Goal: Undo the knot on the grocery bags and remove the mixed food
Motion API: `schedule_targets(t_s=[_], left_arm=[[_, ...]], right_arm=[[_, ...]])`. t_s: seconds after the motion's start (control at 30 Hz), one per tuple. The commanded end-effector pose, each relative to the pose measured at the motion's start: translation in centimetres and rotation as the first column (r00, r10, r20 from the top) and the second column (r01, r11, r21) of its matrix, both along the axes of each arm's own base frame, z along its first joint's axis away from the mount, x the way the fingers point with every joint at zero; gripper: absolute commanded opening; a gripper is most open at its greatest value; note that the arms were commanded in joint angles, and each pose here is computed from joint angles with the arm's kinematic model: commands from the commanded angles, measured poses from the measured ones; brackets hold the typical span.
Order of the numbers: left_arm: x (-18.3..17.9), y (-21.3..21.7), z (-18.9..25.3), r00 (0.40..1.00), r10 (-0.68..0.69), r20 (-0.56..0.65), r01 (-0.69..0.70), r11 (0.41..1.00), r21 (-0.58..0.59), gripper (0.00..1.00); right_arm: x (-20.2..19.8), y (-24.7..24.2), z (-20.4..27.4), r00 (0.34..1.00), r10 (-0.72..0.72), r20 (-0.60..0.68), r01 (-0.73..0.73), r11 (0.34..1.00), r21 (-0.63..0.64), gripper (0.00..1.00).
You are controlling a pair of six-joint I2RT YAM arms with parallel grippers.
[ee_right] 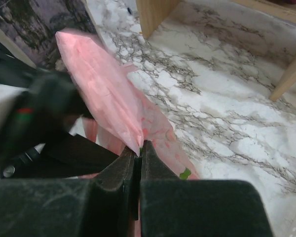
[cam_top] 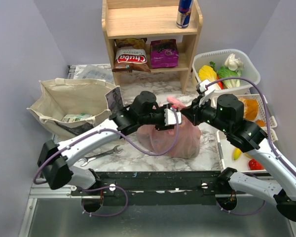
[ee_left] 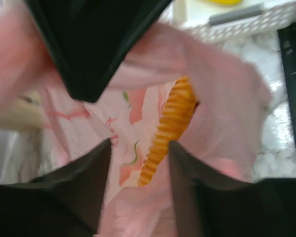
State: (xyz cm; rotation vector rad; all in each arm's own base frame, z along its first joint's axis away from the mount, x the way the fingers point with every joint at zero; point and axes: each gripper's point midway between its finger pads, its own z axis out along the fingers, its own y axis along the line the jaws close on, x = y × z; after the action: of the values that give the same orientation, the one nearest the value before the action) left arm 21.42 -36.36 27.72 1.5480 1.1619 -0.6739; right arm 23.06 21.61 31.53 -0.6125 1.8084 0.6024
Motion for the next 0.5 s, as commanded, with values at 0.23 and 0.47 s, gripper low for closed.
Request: schedule_targets(t_s=[0.23,0.47], left_arm=[[4.5,8.8,-8.7,0.978,0.183,-0.095,-0.136,0.920,0.366,0.41],[1.6,19.3,-16.5,0.986,0.162,-0.039,-0.092,0.722,0.686,0.21]], right_arm=[[1.2,-2.9,3.6,0.987,-0.107,0.120,0.109,0.994,-0.012,0.01],[2.7,-5.1,4.7,0.952,-0.206,0.225,0.223,0.974,-0.050,0.01]])
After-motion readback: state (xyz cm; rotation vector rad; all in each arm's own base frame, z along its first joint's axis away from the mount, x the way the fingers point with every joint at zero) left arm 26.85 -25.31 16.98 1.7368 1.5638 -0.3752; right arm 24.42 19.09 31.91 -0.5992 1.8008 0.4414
